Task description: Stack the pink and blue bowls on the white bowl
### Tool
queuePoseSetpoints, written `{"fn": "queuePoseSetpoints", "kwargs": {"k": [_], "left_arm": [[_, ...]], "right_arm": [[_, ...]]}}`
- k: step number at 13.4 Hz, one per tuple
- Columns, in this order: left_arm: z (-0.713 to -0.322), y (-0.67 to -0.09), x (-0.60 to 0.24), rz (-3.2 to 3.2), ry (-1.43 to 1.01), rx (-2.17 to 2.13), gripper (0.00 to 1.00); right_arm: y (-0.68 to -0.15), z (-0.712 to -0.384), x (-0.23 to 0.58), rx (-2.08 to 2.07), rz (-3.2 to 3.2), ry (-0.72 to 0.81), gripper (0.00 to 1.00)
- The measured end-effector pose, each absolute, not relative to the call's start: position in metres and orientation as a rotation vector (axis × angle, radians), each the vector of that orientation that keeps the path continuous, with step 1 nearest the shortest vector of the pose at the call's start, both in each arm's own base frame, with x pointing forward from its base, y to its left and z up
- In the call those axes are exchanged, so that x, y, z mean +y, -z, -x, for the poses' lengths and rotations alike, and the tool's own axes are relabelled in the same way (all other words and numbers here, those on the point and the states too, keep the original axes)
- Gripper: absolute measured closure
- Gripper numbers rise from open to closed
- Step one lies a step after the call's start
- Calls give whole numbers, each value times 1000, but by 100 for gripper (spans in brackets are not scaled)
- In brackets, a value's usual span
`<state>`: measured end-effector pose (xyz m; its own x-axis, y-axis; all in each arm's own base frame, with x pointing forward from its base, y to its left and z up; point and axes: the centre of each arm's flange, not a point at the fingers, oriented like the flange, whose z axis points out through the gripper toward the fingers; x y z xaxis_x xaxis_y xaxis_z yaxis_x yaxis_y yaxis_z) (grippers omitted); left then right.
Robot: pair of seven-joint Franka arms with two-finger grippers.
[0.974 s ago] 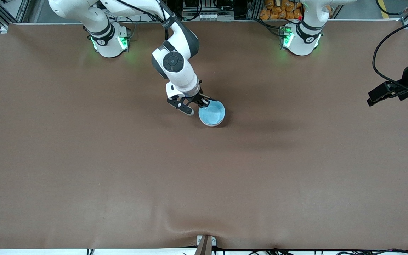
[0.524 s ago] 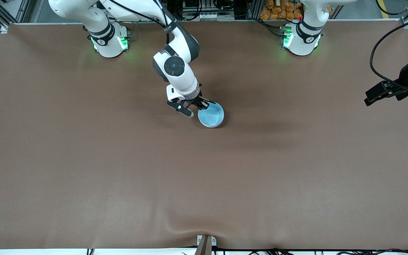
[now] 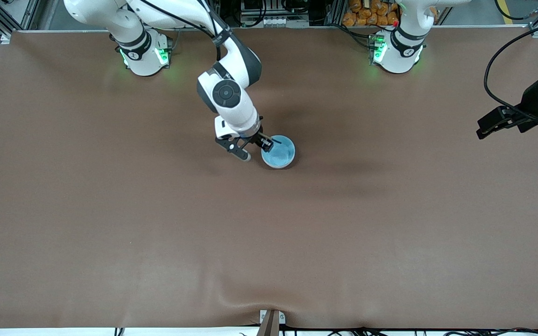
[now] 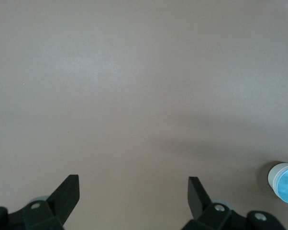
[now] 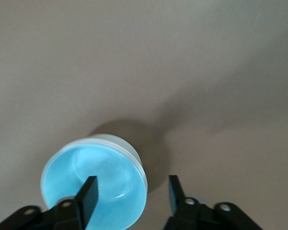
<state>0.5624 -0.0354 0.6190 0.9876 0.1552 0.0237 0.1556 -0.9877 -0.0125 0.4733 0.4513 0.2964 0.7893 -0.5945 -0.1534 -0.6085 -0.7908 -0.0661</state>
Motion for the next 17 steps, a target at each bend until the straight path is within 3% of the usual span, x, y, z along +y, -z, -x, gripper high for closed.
{"fn": "queuePoseSetpoints", "kwargs": {"k": [2, 3, 9, 12, 17], "left_arm": [[-562, -619, -43, 3120, 35, -223, 0], [-561, -619, -49, 3121, 34, -206, 0], [-553, -618, -56, 3119, 21, -186, 0], [-550, -619, -54, 3118, 12, -190, 0], [-550, -619, -49, 3120, 10, -136, 0]], "right_arm": [[-361, -514, 432, 1001, 2898, -166, 4], [-392, -532, 418, 1010, 2905, -139, 0], [-515, -614, 242, 852, 2995, -280, 0], [-562, -619, 155, 499, 3045, -273, 0], [-626, -589, 24, -31, 3087, -283, 0]]}}
